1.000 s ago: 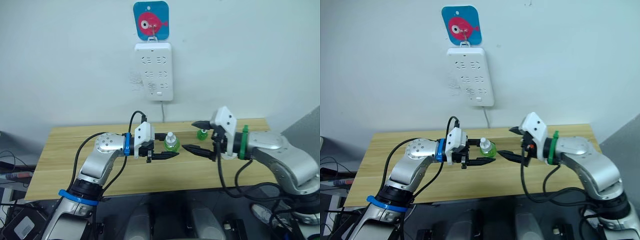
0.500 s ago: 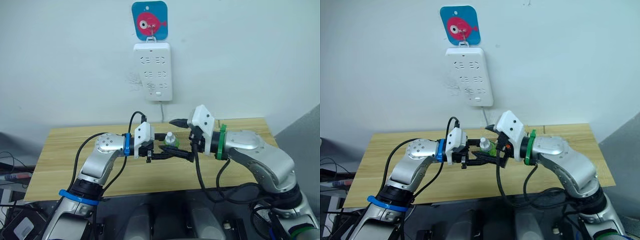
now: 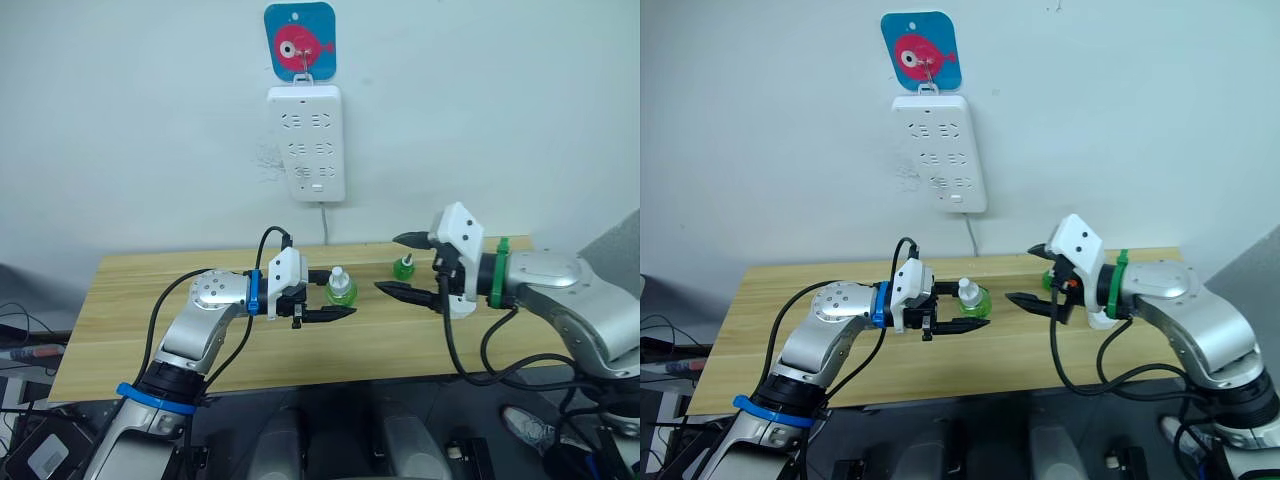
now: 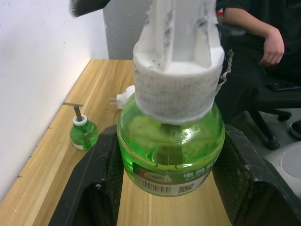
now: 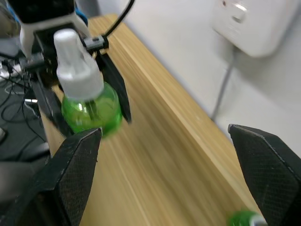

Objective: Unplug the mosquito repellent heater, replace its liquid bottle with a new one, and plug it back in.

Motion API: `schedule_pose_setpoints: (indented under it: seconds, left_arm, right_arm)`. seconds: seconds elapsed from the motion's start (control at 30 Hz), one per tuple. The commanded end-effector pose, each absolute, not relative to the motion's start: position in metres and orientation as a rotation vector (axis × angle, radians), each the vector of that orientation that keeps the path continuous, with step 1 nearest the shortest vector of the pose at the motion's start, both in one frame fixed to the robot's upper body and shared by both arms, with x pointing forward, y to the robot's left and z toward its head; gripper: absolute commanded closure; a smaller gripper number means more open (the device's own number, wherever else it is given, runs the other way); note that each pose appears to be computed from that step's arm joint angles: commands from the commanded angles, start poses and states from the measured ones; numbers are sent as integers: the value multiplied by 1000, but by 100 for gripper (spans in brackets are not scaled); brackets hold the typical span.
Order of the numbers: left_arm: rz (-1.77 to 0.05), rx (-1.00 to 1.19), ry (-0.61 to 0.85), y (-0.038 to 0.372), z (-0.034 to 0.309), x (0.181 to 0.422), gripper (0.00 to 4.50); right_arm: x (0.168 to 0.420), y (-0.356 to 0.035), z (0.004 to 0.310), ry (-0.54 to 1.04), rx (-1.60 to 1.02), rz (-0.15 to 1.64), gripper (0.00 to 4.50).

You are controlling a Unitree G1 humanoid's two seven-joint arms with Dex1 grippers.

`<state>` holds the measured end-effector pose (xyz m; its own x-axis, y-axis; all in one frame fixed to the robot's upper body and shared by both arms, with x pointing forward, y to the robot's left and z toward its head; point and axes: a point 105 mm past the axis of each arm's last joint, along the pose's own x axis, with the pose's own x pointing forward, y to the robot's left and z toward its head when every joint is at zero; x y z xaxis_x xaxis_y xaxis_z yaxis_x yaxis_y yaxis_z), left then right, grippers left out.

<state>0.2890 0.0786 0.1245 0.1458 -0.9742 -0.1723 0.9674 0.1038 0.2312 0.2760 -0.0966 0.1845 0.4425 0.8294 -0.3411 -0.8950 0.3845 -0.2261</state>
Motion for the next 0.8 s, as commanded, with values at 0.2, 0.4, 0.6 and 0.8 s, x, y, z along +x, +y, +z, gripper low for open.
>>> schedule_pose_setpoints:
  seconds: [0.2,0.4,0.6,0.8]
  left_arm:
    - [-1462,359,-77,77,134,288,223]
    - [-1471,367,-78,76,135,287,223]
    - [-1469,372,-73,77,135,287,223]
    - [-1455,394,-56,80,131,290,223]
  right_arm:
    - [252,-49,203,76,-274,1241,0]
    - [257,-31,196,70,-243,1246,35]
    - [254,-26,200,51,-218,1281,243]
    - [250,-26,207,20,-214,1299,419]
